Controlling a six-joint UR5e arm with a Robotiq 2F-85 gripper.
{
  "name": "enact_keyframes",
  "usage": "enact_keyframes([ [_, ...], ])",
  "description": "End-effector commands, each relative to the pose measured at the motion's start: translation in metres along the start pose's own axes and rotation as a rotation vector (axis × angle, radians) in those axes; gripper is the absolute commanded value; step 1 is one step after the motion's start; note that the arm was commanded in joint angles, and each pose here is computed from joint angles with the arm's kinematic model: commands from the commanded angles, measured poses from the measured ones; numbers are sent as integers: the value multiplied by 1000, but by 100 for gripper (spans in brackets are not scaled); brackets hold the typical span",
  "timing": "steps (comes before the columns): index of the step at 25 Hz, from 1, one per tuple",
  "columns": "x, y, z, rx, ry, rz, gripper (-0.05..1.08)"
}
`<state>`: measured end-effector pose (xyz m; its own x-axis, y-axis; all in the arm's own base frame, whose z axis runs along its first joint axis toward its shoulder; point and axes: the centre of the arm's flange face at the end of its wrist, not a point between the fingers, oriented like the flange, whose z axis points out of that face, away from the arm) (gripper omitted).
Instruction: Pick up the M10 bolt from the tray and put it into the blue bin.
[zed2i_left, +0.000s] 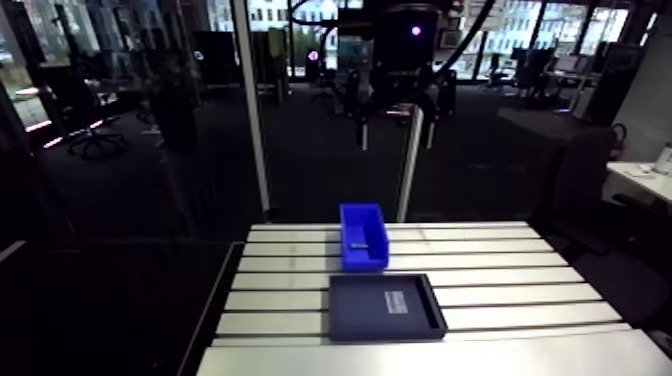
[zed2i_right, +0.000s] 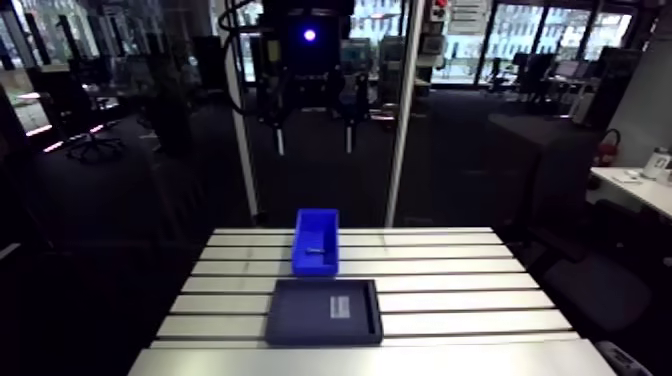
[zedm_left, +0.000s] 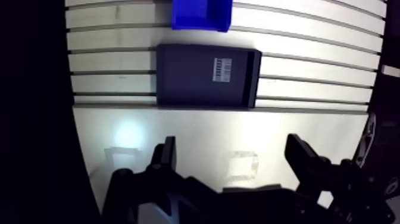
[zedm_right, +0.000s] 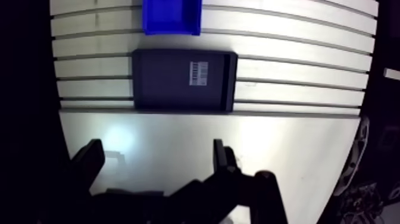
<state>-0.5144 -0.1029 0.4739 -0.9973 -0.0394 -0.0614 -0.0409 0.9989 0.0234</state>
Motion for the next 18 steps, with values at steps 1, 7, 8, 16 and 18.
enact_keyframes([
  [1, -12, 1, -11, -14, -3, 36, 2],
  [7, -24, 2, -23, -35, 19, 27, 2],
  [8, -26, 2, -26, -35, 25, 28, 2],
  [16, -31, 2, -28, -33, 17, 27, 2],
  [18, -30, 2, -28, -34, 15, 27, 2],
])
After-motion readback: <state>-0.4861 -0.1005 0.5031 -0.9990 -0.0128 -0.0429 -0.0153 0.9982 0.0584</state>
